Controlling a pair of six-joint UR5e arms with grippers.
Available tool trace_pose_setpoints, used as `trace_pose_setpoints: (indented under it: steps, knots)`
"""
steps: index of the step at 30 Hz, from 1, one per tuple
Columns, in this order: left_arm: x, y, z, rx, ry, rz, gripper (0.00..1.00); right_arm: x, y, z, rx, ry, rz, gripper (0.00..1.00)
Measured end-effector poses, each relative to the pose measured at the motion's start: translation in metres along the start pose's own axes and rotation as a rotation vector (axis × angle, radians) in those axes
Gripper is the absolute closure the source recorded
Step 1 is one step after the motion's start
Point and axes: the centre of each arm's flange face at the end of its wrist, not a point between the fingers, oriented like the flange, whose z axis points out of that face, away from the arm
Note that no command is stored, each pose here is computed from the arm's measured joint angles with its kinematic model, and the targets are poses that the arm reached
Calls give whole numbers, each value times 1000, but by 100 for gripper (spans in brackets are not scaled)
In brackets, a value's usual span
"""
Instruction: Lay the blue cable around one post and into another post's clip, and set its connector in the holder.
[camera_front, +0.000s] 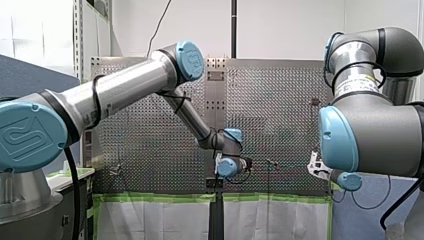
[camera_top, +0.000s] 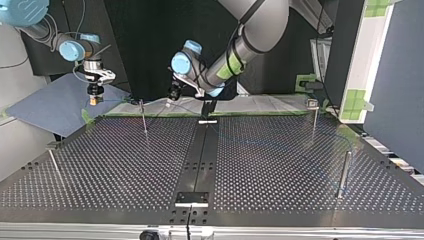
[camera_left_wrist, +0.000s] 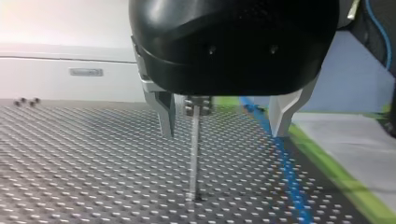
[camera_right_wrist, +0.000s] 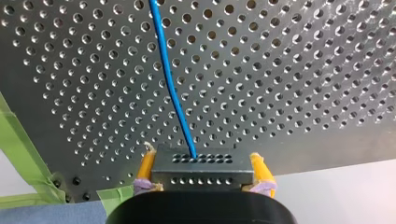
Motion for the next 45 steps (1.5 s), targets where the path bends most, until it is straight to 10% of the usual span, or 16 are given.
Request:
trace_pose_setpoints:
  steps: [10, 28, 45]
  knots:
    - [-36, -13, -26, 37, -61, -11, 0, -1, -3, 0, 3, -5, 2, 100]
    - [19, -31, -103, 89, 143, -60, 0, -2, -5, 0, 9, -10, 13, 100]
    - [12, -42, -104, 72, 156, -74, 0, -2, -7, 0, 14, -11, 15, 100]
